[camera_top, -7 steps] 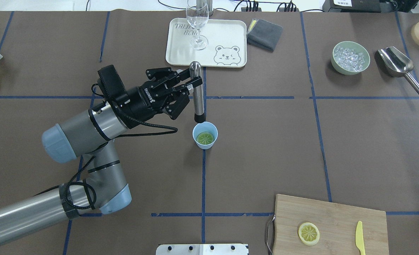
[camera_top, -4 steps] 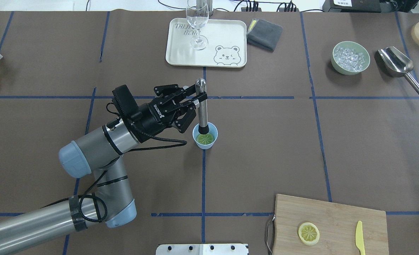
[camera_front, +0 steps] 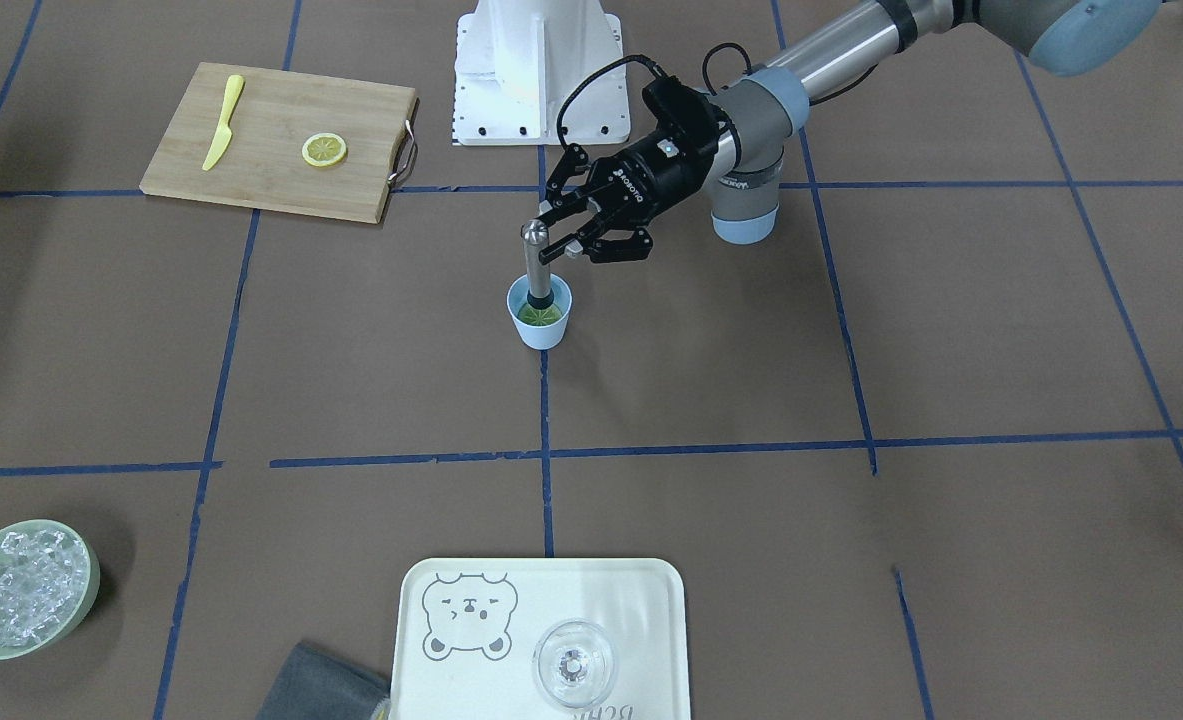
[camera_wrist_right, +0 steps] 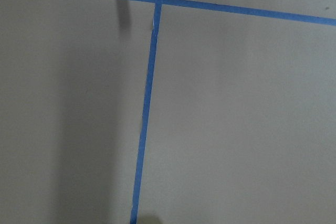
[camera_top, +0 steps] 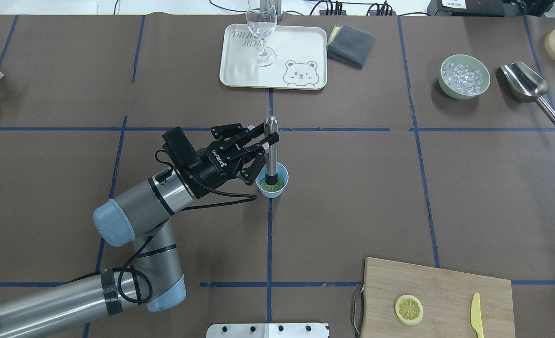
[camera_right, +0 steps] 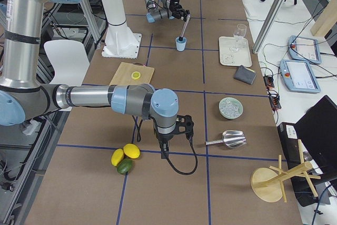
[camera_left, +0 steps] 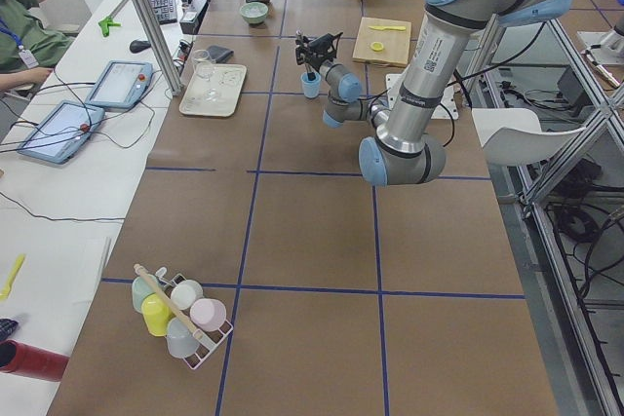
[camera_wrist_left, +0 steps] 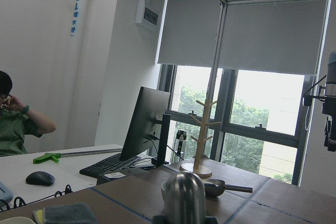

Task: Squeeze lemon into cup
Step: 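Press the muddler down into the cup onto the lemon slice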

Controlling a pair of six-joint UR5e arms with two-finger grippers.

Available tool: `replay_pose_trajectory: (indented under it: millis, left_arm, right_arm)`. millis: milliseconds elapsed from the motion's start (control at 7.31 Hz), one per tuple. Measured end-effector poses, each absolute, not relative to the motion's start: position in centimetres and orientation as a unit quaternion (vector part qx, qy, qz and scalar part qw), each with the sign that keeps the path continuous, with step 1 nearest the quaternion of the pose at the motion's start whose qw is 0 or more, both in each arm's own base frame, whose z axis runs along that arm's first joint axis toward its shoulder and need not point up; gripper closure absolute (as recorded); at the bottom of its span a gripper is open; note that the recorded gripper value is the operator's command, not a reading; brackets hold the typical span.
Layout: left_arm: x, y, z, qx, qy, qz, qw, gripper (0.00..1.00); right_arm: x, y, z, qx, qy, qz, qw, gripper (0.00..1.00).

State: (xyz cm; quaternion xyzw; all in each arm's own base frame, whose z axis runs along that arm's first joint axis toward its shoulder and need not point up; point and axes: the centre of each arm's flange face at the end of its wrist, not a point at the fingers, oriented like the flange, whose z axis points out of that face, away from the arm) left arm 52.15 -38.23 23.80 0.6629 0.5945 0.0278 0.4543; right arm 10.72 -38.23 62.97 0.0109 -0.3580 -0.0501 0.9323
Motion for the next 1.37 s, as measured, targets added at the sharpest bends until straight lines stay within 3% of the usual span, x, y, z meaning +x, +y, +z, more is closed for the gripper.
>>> replay_pose_trajectory:
  millis: [684,1367]
  left_arm:
    - [54.6,-37.4,25.7,0.654,0.584,0.025,0.48,1.0]
    - [49.4,-39.2,21.1,0.678,0.598,-0.002,0.426,1.0]
  right_arm:
    - [10.7,-38.3,63.1,0.009,-0.358,-0.049,0.932,0.0]
    - [10.7,-38.4,63.2,0.009,-0.359,-0.049,0.932,0.0]
